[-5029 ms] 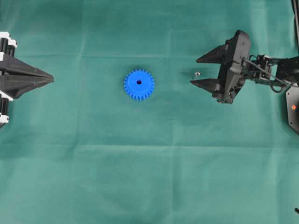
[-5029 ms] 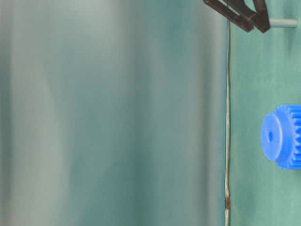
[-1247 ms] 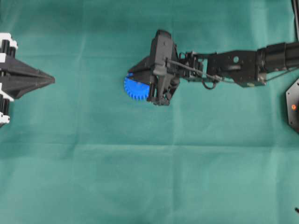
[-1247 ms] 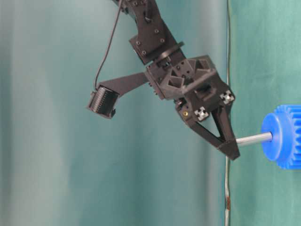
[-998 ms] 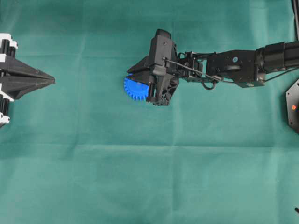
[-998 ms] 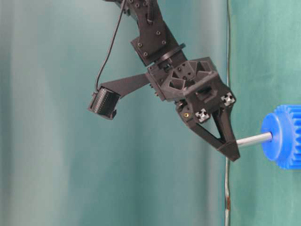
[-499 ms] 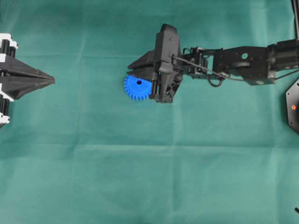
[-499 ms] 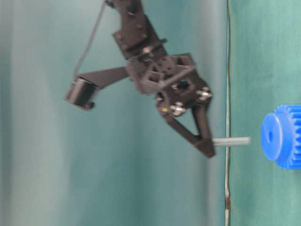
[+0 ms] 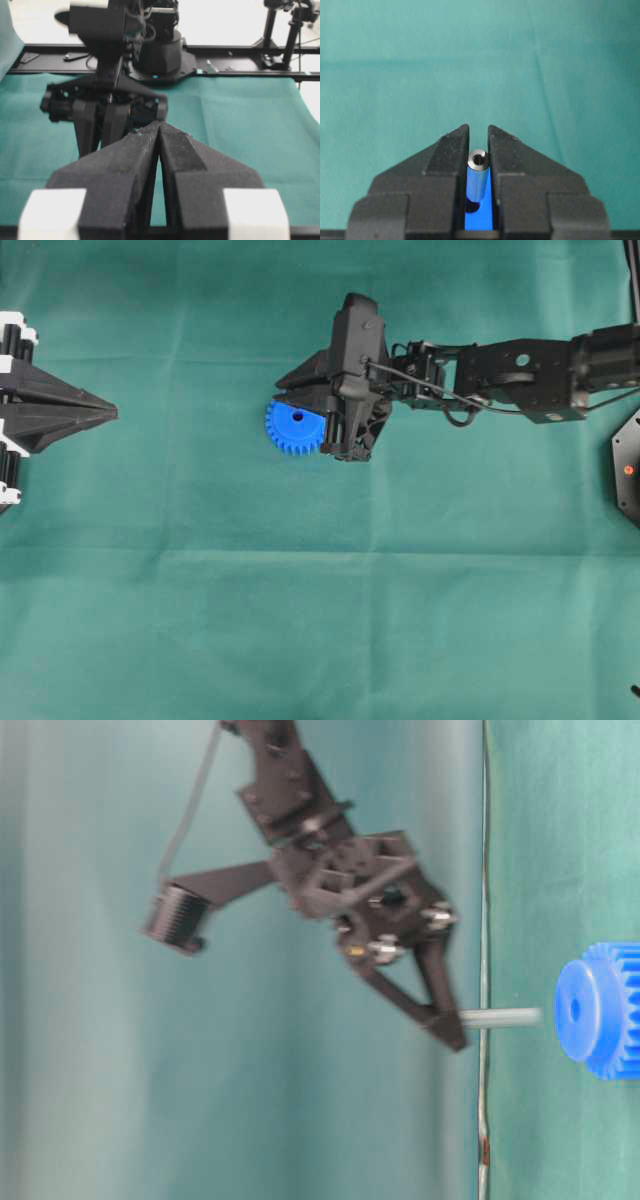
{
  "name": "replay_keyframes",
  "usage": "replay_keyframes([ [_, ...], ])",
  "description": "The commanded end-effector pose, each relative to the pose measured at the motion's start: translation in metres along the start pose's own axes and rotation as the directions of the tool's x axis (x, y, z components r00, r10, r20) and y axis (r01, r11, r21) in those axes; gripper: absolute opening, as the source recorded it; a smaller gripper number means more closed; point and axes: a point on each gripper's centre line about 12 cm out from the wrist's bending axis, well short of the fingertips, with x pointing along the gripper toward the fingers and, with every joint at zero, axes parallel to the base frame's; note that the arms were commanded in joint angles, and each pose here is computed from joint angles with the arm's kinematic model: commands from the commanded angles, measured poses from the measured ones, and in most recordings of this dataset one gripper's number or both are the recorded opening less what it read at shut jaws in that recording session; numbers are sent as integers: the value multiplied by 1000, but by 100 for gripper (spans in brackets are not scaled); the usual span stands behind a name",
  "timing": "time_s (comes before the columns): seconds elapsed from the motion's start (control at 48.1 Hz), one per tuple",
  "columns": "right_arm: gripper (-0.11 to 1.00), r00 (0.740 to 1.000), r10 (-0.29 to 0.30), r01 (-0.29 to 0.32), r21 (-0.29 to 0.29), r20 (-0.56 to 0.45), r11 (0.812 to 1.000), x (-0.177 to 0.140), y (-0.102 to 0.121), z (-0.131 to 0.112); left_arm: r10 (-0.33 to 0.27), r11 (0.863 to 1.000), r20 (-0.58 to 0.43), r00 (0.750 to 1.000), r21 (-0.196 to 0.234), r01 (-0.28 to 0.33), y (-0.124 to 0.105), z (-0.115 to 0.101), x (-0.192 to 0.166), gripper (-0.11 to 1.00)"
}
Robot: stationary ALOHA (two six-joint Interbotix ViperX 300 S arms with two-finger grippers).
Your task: Insert the shaft placed at a random location into the center hole of the medium gear at another random location.
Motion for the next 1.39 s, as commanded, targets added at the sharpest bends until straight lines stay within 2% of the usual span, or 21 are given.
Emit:
replay_keyframes([
  [0.0, 11, 1000, -3, 3, 2, 23, 1000, 3, 0, 5, -1, 1000, 26, 1000, 2, 1, 0, 11, 2, 0],
  [0.187, 11, 1000, -4, 4, 19, -10, 1000, 11, 1, -8, -1, 1000, 26, 1000, 2, 1, 0, 11, 2, 0],
  [0.478, 11, 1000, -4, 4, 21, -5, 1000, 11, 1, -8, -1, 1000, 26, 1000, 2, 1, 0, 11, 2, 0],
  [0.935, 11, 996, -3, 4, -10, 90, 1000, -13, 0, 26, -1, 1000, 21, 1000, 2, 1, 0, 10, 3, 0],
  [1.101, 11, 996, 4, -3, -14, 87, 1000, -13, 3, 25, -1, 1000, 23, 1000, 2, 1, 0, 10, 3, 0],
  [1.372, 11, 997, 2, -2, 1, 77, 1000, -5, 5, 8, -1, 1000, 25, 1000, 3, 1, 0, 10, 3, 0],
])
